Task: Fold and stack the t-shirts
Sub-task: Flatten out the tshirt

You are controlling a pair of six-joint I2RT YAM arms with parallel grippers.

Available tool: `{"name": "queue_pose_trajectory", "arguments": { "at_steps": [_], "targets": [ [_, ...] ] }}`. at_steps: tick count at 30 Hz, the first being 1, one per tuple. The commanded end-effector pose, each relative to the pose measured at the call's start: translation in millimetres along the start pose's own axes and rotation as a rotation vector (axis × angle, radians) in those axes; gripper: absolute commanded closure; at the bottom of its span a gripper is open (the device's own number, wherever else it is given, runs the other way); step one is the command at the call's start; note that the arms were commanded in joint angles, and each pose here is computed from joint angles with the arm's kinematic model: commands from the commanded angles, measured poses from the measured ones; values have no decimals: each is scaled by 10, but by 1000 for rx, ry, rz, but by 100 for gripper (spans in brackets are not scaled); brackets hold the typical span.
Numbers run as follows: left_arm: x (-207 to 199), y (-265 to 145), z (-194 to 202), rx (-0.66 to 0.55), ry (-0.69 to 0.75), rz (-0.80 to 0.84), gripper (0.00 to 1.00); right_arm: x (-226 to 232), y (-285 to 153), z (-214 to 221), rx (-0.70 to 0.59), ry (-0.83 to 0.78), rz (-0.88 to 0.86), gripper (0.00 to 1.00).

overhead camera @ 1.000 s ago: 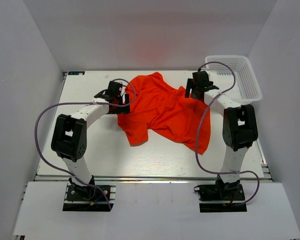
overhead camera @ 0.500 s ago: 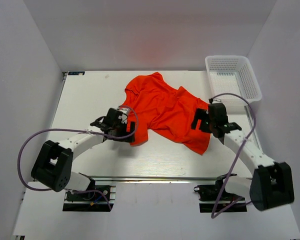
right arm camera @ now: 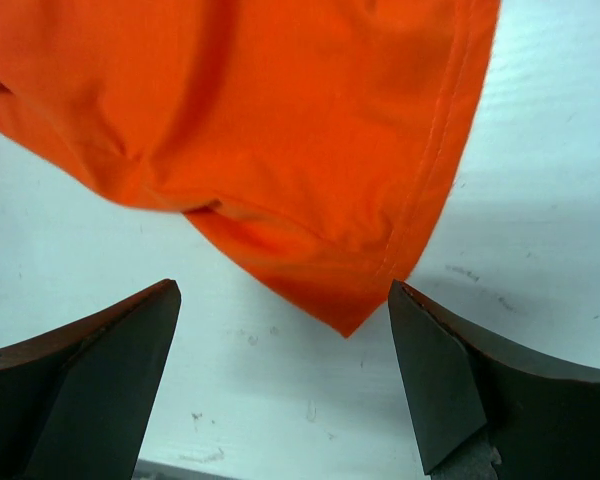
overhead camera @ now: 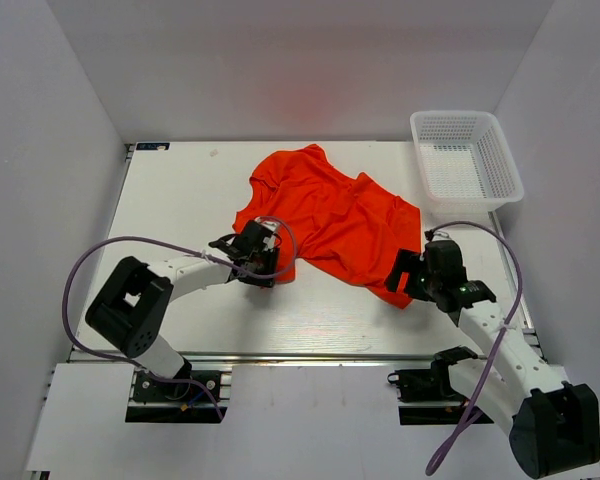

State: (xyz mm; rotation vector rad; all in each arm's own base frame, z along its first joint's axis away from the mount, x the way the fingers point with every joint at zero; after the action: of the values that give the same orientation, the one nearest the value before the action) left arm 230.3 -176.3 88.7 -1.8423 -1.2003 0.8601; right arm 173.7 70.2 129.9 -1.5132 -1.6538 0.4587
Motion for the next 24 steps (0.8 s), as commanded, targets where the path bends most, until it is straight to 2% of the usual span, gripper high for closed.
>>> {"name": "queue_pose_trajectory", "arguments": {
  "at_steps": [1, 2, 3, 4, 9, 12, 16, 19, 20, 21, 22, 23, 24],
  "targets": [
    [39, 13, -82, -30, -32, -84, 54, 12, -17, 127, 65, 13, -45, 10],
    [39, 13, -82, -30, -32, -84, 64, 3, -4, 170, 81, 20, -49, 10],
    [24, 7, -130, -47, -33, -78, 90, 3, 6, 178, 83, 18, -49, 10],
    [19, 8, -131, -48, -45, -78, 100, -24, 22, 211, 92, 21, -37, 10],
    [-19, -105, -180, -105, -49, -33, 100, -154, 76, 289, 137, 46, 98, 10],
    [-56, -245, -254, -166, -42, 10, 100, -171, 130, 359, 167, 59, 100, 11],
    [-70, -323, -246, -191, -23, 44, 100, -185, 245, 445, 196, 59, 79, 16],
    [-85, -374, -267, -207, -23, 59, 100, -136, 302, 432, 194, 65, 29, 29],
    [-93, -375, -264, -204, -22, 67, 100, -118, 317, 416, 183, 68, 17, 38],
    [-110, -415, -294, -224, -21, 84, 100, -115, 326, 406, 177, 66, 15, 67],
    [-109, -438, -304, -234, -11, 85, 100, -82, 337, 352, 153, 66, -3, 89],
    [-142, -511, -372, -267, -10, 110, 100, -77, 333, 334, 149, 65, -7, 100],
    [-145, -539, -384, -278, -10, 114, 100, -18, 310, 253, 127, 58, -36, 100]
  ]
}}
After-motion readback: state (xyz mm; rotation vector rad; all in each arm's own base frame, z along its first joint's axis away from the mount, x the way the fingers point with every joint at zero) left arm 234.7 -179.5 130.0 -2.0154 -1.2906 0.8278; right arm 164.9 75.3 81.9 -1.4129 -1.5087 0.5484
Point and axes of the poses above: each gripper's point midway between its finger pads, its own y axis out along the fingers, its own x axis along the line the jaws close on, z = x × y, the point moved 8 cm from there along -y, back along the fingers, and after that the axes turned 2 degrees about y, right-handed, at the moved point
